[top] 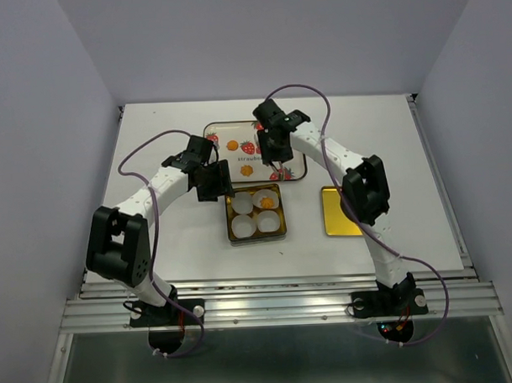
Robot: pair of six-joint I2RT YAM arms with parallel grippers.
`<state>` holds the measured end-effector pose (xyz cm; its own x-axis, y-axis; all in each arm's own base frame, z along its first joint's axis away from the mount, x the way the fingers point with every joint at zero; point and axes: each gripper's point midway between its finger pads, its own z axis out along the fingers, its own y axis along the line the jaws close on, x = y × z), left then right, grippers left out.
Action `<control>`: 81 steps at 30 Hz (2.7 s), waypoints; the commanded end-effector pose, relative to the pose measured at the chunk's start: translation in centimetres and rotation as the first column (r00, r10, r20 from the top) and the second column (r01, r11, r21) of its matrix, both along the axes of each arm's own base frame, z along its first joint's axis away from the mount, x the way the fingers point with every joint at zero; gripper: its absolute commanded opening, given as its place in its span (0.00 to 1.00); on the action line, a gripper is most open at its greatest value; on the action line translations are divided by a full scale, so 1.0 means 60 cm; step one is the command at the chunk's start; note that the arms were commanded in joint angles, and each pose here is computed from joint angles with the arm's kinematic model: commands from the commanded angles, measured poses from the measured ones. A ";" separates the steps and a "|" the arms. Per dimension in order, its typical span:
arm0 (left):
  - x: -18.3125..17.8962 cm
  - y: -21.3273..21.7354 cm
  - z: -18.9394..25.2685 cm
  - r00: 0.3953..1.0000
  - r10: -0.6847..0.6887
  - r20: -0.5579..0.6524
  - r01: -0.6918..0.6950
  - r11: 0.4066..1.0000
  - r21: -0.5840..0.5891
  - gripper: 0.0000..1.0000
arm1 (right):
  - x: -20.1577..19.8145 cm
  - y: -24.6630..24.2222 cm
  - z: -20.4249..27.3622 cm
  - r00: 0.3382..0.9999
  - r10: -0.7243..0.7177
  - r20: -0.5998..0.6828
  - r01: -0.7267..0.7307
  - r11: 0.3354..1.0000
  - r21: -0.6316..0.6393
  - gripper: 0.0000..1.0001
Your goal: Pack the cookies
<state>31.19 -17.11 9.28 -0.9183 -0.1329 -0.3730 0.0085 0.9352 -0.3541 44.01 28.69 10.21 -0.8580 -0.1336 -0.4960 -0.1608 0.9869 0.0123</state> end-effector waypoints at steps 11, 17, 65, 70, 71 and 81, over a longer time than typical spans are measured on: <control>0.022 -0.017 -0.018 0.999 -0.032 0.044 0.032 0.999 0.005 0.51 | -0.020 -0.002 0.067 0.999 -0.025 0.034 0.023 0.998 0.056 0.52; 0.027 -0.011 -0.028 0.997 -0.049 0.052 0.046 0.998 0.041 0.36 | -0.024 0.003 0.075 0.999 -0.029 0.028 0.026 0.996 0.083 0.51; 0.112 0.004 0.109 0.962 0.053 0.266 -0.076 0.994 0.078 0.99 | 0.026 0.020 0.054 0.994 -0.035 0.101 0.027 0.997 0.073 0.48; 0.115 0.020 0.119 0.957 0.080 0.278 -0.115 0.987 0.112 0.99 | 0.030 0.022 0.051 0.994 -0.038 0.104 0.030 0.997 0.073 0.48; 0.116 0.020 0.124 0.956 0.084 0.281 -0.119 0.987 0.110 0.99 | 0.031 0.022 0.051 0.994 -0.038 0.106 0.030 0.997 0.070 0.48; 0.124 0.026 0.157 0.948 0.131 0.290 -0.167 0.981 0.104 0.99 | 0.039 0.027 0.057 0.992 -0.045 0.122 0.035 0.996 0.083 0.41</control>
